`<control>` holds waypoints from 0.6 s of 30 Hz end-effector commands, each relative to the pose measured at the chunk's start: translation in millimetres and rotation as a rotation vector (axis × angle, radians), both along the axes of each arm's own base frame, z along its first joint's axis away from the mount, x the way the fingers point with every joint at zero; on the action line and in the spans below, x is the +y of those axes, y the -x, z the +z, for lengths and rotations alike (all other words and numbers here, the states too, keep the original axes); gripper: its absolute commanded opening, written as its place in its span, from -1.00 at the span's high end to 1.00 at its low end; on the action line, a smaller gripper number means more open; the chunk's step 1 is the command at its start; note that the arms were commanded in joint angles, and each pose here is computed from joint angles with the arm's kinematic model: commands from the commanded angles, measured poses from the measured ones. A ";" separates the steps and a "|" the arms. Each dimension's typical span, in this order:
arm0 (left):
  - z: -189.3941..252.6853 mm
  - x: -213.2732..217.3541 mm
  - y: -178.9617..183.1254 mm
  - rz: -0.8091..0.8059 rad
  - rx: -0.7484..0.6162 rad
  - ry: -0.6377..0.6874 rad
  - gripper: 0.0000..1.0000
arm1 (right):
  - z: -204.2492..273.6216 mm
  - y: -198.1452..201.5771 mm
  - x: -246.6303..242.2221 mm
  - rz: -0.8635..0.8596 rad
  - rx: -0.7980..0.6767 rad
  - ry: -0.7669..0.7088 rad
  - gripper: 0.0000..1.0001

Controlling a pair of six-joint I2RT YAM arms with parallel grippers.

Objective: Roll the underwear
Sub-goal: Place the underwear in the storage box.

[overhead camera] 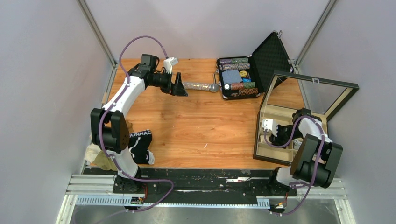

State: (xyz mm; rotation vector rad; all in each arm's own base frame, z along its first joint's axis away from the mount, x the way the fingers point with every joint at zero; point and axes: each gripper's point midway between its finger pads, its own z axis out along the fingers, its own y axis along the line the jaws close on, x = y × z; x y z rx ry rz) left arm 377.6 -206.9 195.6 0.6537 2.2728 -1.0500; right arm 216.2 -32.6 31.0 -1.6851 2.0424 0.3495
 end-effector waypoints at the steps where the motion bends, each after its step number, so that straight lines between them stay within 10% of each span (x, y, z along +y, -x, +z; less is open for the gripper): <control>1: 10.3 -1.8 3.8 -0.016 -0.033 0.008 -1.00 | 0.4 -14.1 -1.6 -0.019 -0.041 -0.003 0.85; 18: 0.7 -4.2 5.4 -0.028 0.004 0.021 -1.00 | -11.3 -2.9 -8.1 -0.121 0.215 -0.038 0.36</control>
